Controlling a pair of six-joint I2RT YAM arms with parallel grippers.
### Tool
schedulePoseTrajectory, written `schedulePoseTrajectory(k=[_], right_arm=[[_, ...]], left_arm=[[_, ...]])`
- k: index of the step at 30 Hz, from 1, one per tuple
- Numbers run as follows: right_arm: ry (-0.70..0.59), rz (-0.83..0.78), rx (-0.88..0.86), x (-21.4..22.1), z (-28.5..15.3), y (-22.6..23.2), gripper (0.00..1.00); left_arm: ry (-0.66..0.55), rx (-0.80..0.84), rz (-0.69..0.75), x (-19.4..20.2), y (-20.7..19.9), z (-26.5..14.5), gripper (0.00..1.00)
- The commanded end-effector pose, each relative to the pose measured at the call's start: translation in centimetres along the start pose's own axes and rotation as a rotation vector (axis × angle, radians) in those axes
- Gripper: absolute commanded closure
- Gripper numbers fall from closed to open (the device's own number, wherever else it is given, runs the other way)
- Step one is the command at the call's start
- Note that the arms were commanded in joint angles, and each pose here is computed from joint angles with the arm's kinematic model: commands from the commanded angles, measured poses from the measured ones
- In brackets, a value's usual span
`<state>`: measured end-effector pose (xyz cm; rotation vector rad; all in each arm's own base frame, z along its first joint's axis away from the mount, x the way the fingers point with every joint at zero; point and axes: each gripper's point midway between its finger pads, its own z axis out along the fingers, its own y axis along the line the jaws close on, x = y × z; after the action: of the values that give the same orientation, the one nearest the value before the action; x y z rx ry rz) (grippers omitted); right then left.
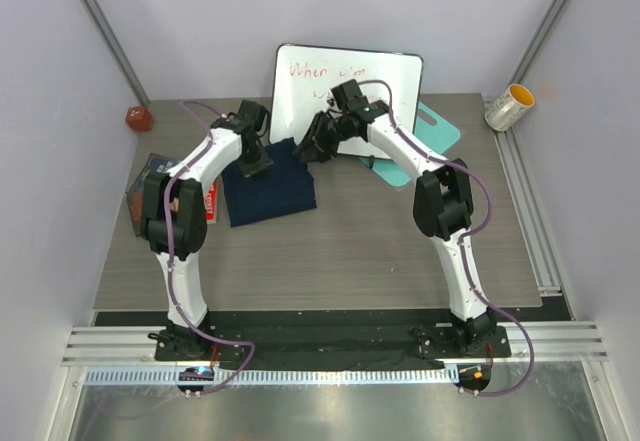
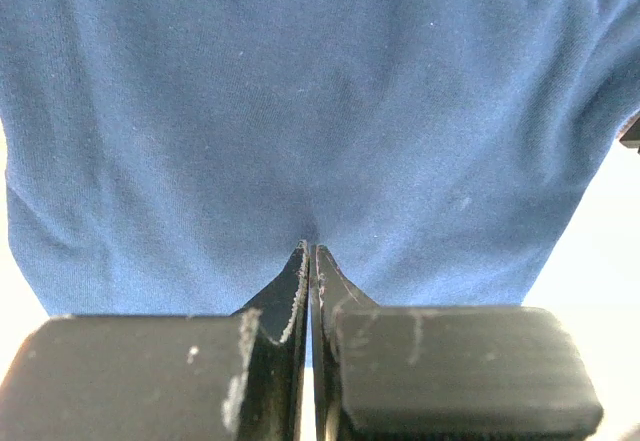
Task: Fold and stack the t-shirts
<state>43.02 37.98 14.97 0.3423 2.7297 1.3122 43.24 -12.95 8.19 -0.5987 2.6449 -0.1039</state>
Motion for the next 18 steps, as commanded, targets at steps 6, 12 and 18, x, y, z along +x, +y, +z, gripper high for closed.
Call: schedulePoseTrajectory(k=[6,12,18], right_arm=[[-0.028,-0.329,0.22,1.5,-2.0,-0.8,0.62],[-0.029,-0.424,0.322,1.5,-0.3,-3.1,0.62],[-0.054,-0.477,0.369,0.9,1.4,-4.3,0.62]], left_arm=[[-0.053,0.007,0.006,-1.7,0.2,-2.5,0.92],[-0.084,-0.009,0.004,-3.4,1.1,-3.7,0.83],[-0.088,-0.038,-0.001,-3.8,2.4,-3.7,0.83]])
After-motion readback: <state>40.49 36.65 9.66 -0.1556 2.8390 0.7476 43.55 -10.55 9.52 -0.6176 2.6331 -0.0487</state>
